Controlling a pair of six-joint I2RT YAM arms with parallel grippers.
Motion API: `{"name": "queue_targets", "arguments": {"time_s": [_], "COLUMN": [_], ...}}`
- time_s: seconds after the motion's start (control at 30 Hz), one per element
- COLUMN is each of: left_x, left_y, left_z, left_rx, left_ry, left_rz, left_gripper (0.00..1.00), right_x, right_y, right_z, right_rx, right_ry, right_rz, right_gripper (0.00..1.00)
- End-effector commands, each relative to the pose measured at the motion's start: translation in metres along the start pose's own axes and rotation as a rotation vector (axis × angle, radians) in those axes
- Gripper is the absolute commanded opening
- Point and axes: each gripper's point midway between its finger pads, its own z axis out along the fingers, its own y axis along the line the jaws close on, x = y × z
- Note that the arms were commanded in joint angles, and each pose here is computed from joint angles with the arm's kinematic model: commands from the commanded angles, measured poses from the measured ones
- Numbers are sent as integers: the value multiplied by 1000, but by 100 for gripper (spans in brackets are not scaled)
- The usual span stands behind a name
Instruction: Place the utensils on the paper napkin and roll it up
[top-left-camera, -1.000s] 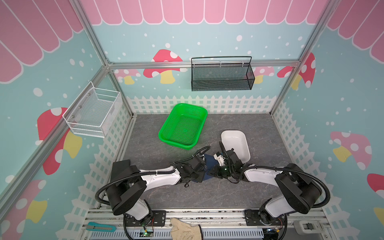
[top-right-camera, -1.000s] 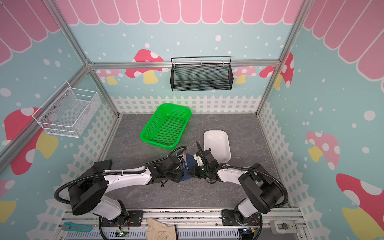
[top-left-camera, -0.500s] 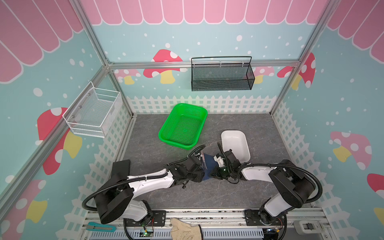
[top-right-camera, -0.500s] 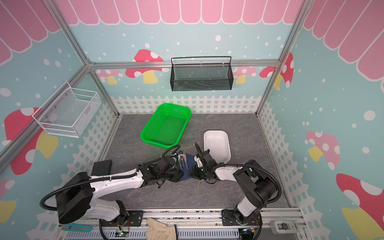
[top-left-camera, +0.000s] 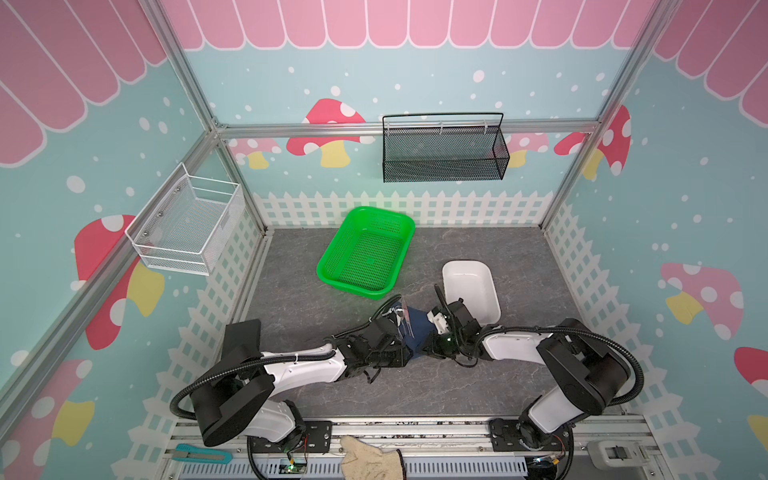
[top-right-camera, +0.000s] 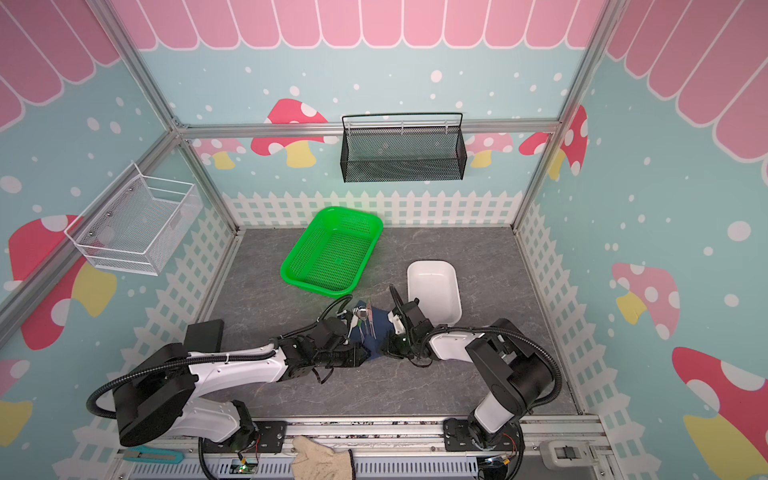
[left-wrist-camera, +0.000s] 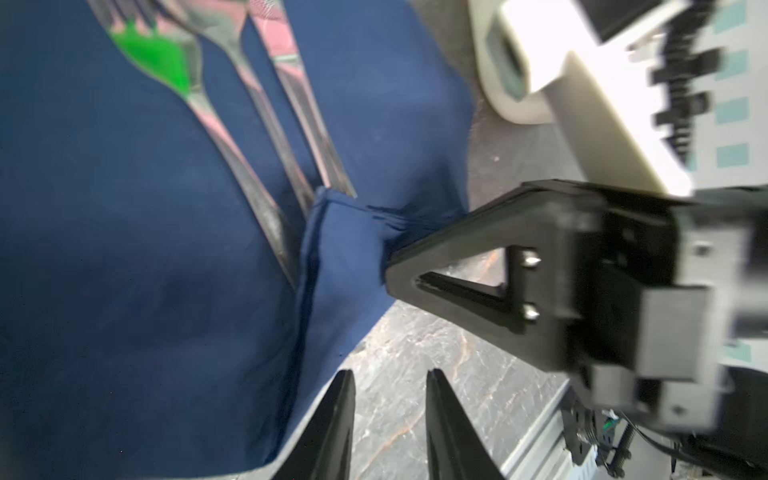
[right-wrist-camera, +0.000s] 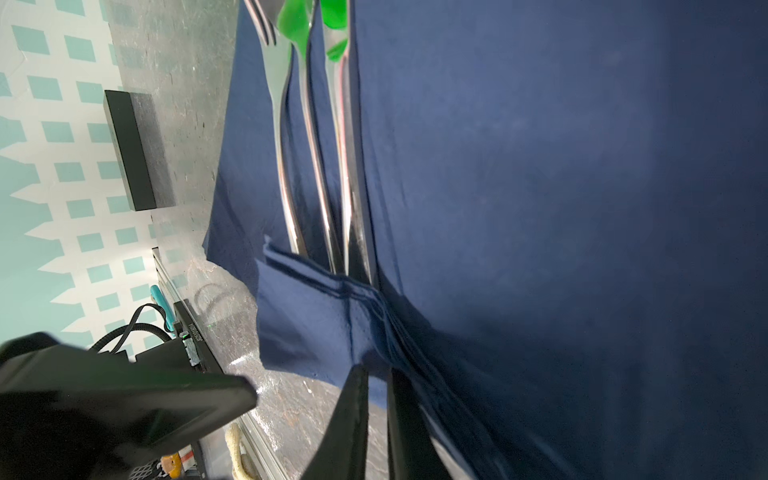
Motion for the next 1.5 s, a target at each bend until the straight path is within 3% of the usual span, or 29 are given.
{"name": "queue_targets", "arguments": {"time_s": [0.0, 0.53, 0.87, 1.27, 1.47], "left_x": [-1, 23, 28, 29, 30], "left_y": [15, 58, 65, 69, 70], "left_z": [5, 5, 5, 3, 2], "left_rx": [-49, -205, -222, -233, -226], "left_ry": [-22, 34, 48, 41, 43], "left_rz": [-82, -116, -110, -107, -107], "left_gripper": [31, 32, 32, 31, 28], "right_x": [-3, -3, -17, -1, 17], "right_y": [-1, -7, -17, -53, -45], "right_z": [1, -1, -14, -18, -14], "right_rx": [13, 56, 199, 339, 274], "right_ry": [4, 1, -28, -5, 61], "right_rz": [-3, -10, -48, -29, -29], "right_gripper": [14, 15, 15, 14, 14]}}
